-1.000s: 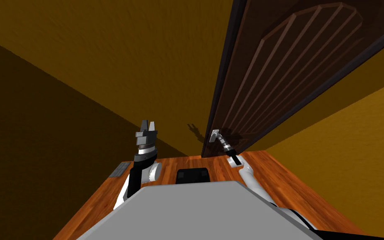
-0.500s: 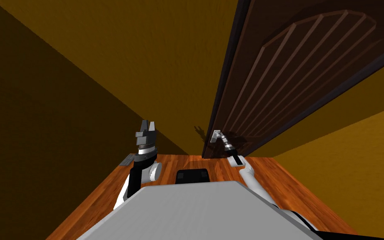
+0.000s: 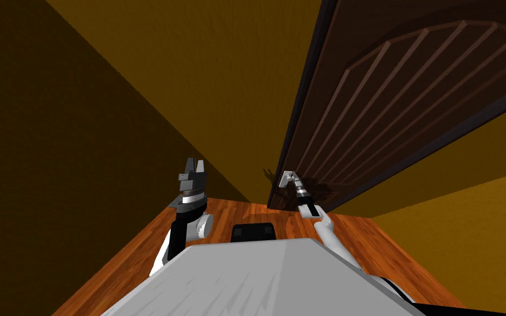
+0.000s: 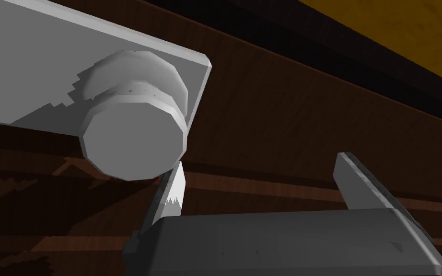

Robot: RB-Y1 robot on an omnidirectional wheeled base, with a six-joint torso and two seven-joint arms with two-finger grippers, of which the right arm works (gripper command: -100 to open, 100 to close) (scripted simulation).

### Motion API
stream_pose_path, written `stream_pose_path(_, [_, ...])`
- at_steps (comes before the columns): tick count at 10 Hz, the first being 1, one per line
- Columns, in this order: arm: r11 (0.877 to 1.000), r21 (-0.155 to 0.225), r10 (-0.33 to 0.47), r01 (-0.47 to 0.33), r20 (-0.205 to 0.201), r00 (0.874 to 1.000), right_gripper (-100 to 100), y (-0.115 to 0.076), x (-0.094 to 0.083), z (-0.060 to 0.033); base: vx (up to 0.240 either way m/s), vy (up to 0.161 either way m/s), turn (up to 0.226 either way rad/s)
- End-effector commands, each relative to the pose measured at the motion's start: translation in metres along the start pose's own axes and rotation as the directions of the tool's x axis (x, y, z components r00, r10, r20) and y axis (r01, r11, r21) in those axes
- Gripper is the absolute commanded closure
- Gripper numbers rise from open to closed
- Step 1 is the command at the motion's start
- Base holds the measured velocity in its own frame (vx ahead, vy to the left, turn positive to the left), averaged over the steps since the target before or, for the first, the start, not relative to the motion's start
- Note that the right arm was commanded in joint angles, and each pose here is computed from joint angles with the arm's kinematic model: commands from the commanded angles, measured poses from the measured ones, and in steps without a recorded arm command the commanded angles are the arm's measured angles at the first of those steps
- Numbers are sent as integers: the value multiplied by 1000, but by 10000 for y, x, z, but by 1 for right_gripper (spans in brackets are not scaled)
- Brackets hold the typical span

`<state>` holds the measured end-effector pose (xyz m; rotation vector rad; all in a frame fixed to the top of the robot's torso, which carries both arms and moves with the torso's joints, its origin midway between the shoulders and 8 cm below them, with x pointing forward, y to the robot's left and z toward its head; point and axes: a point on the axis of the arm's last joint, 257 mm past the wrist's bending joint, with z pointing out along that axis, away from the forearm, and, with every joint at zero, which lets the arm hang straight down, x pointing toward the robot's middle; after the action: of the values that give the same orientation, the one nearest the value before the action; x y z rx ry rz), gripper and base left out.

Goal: Pull the door open

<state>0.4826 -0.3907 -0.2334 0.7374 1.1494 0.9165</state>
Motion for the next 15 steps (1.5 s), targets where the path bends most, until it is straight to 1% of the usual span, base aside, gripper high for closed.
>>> stream_pose_path(1, [997, 11, 82, -82, 37, 996, -100, -28, -58, -16, -92, -59, 211])
stream_pose_path(2, [991, 12, 131, -132, 61, 990, -100, -36, -102, -16, -95, -57, 165])
stream_pose_path(3, [983, 11, 183, -185, 86, 979, -100, -45, -145, -17, -101, -68, 199])
stream_pose_path(4, [971, 8, 235, -237, 111, 966, -100, -55, -187, -19, -111, -84, 232])
stream_pose_path(5, [969, 7, 244, -247, 119, 962, -100, -60, -206, -21, -77, -44, 69])
stream_pose_path(7, [934, -7, 354, -358, 171, 920, -100, -90, -292, -33, -69, -26, 145])
stream_pose_path(8, [930, -9, 362, -366, 178, 915, -100, -95, -308, -36, -61, -35, 91])
stream_pose_path(10, [879, -33, 470, -475, 227, 853, -100, -134, -388, -56, -85, -51, 150])
stream_pose_path(11, [874, -37, 479, -485, 235, 846, -100, -143, -408, -61, -78, -44, 108])
stream_pose_path(13, [808, -70, 579, -585, 278, 766, -100, -189, -476, -87, -86, -37, 197])
stream_pose_path(14, [799, -76, 591, -597, 287, 754, -100, -201, -500, -95, -68, -36, 54])
stream_pose_path(15, [759, -97, 638, -644, 307, 706, -100, -229, -532, -112, -73, -18, 127])
